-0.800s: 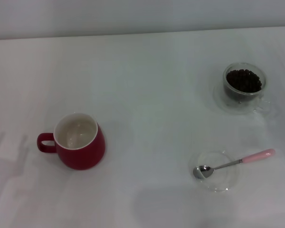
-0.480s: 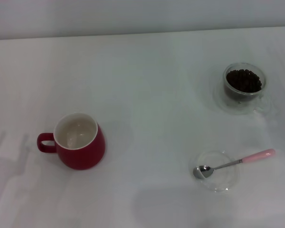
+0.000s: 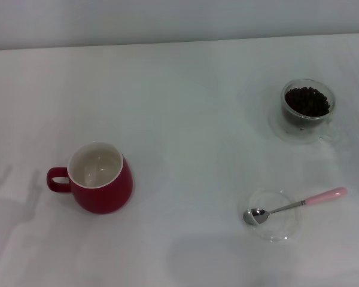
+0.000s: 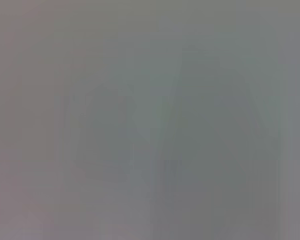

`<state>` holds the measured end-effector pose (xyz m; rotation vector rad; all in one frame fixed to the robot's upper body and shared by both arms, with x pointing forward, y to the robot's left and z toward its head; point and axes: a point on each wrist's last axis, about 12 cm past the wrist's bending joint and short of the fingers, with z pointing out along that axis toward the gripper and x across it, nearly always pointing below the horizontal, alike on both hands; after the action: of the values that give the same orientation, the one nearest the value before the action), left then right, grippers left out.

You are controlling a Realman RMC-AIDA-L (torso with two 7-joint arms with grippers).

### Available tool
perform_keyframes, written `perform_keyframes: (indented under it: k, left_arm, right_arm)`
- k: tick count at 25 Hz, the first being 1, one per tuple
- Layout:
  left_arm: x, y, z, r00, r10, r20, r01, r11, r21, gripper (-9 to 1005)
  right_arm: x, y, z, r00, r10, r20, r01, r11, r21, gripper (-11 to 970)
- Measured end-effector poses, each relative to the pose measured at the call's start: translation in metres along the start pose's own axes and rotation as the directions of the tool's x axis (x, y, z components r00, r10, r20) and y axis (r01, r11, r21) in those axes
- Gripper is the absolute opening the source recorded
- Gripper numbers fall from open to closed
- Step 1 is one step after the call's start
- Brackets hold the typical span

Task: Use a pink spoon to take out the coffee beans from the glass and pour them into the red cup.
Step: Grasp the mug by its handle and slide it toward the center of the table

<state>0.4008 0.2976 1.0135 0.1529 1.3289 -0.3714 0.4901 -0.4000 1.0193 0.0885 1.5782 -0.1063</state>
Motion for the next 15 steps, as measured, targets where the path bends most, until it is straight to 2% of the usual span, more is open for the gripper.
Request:
perform_keyframes:
  k: [7, 10, 15]
  left_arm:
    - [0.003, -0.004, -0.005, 0.999, -0.004, -0.031, 0.005, 0.999, 0.037, 545]
    - [0.007, -0.009, -0.010, 0.997, -0.009, -0.070, 0.013, 0.998, 0.063, 545]
    - [0.016, -0.013, -0.022, 0.988, -0.021, -0.154, 0.029, 0.998, 0.055, 546]
  right_arm:
    - [0.000, 0.001, 0.000, 1.000, 0.001, 0.002, -0.001, 1.000, -0.002, 654]
    - [0.000, 0.000, 0.000, 1.000, 0.002, 0.001, -0.002, 1.000, 0.001, 654]
    - [0.000, 0.000, -0.001, 1.000, 0.007, 0.003, -0.007, 1.000, 0.006, 654]
